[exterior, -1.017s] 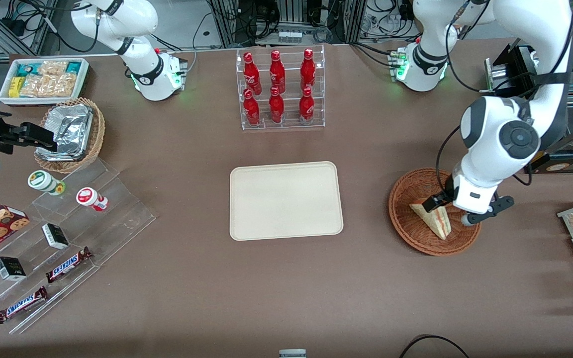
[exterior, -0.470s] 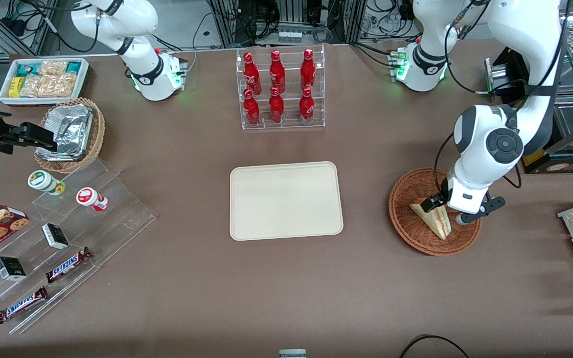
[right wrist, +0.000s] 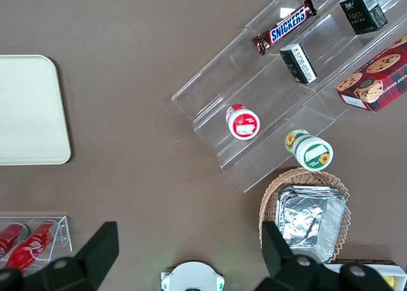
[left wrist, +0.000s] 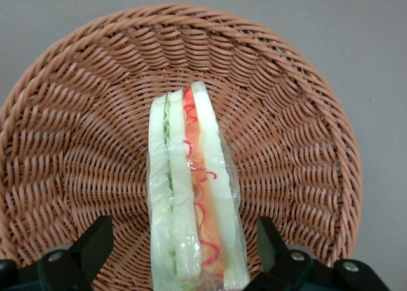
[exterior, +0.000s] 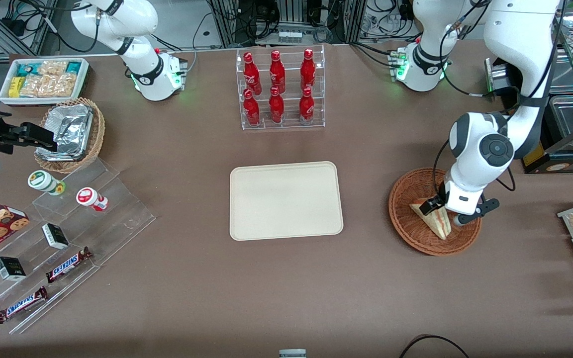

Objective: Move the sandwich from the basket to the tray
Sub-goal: 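Close the left gripper on the wrapped sandwich, then lift the sandwich and carry it over the cream tray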

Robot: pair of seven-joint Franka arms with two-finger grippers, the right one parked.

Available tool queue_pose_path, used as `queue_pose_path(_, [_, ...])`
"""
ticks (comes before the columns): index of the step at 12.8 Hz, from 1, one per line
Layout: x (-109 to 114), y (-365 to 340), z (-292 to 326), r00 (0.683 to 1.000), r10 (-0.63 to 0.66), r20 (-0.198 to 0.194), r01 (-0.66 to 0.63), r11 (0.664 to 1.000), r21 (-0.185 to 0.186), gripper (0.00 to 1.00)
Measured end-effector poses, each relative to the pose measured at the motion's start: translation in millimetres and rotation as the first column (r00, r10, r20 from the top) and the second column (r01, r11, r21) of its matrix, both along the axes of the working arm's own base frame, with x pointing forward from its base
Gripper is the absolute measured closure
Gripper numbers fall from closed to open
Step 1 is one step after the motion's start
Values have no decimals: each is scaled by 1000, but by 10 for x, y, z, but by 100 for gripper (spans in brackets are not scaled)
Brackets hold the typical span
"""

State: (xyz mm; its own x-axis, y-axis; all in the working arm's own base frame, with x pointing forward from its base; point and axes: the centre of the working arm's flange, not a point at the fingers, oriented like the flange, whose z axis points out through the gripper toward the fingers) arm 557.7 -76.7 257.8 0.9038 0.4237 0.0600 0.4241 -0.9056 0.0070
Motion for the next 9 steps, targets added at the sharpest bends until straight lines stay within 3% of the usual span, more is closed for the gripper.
queue_pose_path(2, [-5,-14,-44,1000,-1,-5,1,1000,0,8])
queue_pose_path(7, [48,-52,59,1000,-6,6,6,1000,-1,65])
queue_pose_path(9, [99,-160,380,999,-21,-50,21,1000,11,72])
